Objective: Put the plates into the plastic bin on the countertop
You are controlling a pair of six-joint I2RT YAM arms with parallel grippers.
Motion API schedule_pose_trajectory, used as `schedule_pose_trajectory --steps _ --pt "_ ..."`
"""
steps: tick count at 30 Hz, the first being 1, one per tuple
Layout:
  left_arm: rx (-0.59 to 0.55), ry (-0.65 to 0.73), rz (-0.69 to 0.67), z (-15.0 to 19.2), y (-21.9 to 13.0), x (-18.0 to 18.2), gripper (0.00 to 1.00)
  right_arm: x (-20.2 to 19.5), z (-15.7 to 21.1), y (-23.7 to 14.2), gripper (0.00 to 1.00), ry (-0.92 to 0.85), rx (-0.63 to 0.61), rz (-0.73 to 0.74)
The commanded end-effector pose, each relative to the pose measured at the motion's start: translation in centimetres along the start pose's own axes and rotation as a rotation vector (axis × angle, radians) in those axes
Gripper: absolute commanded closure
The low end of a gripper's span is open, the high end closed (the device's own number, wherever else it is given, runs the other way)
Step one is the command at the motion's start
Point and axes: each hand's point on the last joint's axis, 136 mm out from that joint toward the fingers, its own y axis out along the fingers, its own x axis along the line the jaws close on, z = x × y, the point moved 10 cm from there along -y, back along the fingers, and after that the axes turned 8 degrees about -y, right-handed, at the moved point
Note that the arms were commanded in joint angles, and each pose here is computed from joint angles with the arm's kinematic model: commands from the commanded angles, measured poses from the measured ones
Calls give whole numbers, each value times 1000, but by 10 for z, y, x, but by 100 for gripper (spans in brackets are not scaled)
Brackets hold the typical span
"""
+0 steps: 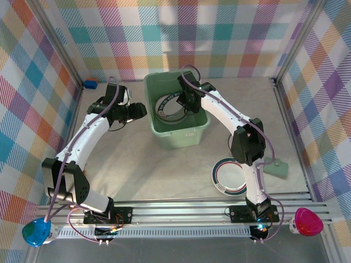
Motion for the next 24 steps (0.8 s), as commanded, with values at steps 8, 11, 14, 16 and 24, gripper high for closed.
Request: schedule_pose_trajectory --steps 8,11,14,16,24 --pt "-7 18 25 -2 -4 3 41 14 17 3 100 147 18 35" --pt "-8 21 25 -2 -6 3 41 15 24 7 100 168 22 47" --pt "-9 22 26 -1 -8 4 41 14 28 15 100 191 28 66" --pt "-12 22 30 -1 -10 5 41 14 30 20 100 215 42 75" --pt "-16 29 39 0 -15 4 41 15 38 30 99 260 39 106"
